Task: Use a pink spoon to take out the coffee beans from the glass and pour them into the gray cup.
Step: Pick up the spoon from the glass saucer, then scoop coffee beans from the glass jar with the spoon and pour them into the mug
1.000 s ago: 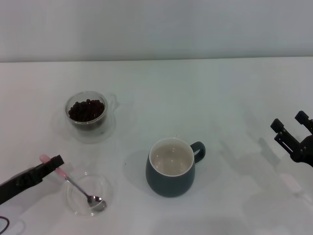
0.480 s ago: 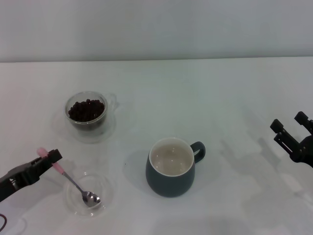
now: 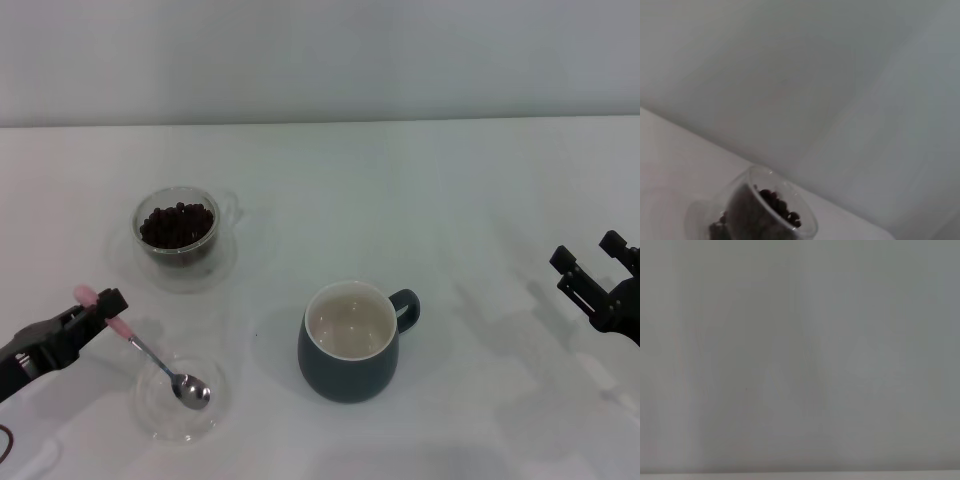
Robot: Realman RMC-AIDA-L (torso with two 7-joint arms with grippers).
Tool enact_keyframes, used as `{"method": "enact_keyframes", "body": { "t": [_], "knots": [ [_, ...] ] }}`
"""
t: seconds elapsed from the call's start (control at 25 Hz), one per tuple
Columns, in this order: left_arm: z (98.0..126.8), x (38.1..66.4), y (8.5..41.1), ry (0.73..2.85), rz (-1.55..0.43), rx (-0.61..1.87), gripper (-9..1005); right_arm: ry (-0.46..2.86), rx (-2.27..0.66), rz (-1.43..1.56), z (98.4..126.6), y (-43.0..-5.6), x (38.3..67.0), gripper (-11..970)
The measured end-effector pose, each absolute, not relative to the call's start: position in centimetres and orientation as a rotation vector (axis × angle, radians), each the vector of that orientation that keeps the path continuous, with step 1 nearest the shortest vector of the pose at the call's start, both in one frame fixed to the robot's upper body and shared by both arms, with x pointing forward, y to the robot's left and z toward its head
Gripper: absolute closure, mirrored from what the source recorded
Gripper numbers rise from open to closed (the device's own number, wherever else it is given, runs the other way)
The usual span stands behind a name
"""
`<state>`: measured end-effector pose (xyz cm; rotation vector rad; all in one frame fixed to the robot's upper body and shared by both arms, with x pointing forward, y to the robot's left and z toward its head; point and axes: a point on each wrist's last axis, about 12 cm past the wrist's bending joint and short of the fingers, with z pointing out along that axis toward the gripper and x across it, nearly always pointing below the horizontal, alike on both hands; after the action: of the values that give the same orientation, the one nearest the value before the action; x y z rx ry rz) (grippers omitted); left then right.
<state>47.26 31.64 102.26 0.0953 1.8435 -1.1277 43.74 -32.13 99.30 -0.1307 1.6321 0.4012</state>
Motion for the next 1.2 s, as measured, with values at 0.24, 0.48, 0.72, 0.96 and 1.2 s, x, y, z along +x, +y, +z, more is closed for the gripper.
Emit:
{"method": "enact_keyframes", "body": {
  "t": [0.24, 0.48, 0.72, 0.96, 1.2],
  "knots": [
    [103.0, 47.4, 32.0, 1.794, -1.136, 0.102, 861, 1.631, -0.13, 0.399, 99.3, -32.1, 43.8, 172],
    [104.4, 48.4, 32.8, 1.627, -1.082, -0.005, 860, 1.618, -0.122, 0.396, 99.5, -32.2, 43.9, 172],
    [106.3, 50.1, 32.8, 1.458, -0.998, -0.026, 861, 1.592, -0.115, 0.399, 99.8, -32.2, 44.3, 172],
    [107.7, 54.9, 32.0, 1.501, -0.912, -0.02, 862, 1.555, -0.089, 0.382, 100.4, -32.4, 45.0, 172],
    [107.7, 57.7, 30.7, 1.616, -0.843, 0.014, 861, 1.532, -0.062, 0.354, 100.8, -33.0, 45.4, 172]
  ]
}}
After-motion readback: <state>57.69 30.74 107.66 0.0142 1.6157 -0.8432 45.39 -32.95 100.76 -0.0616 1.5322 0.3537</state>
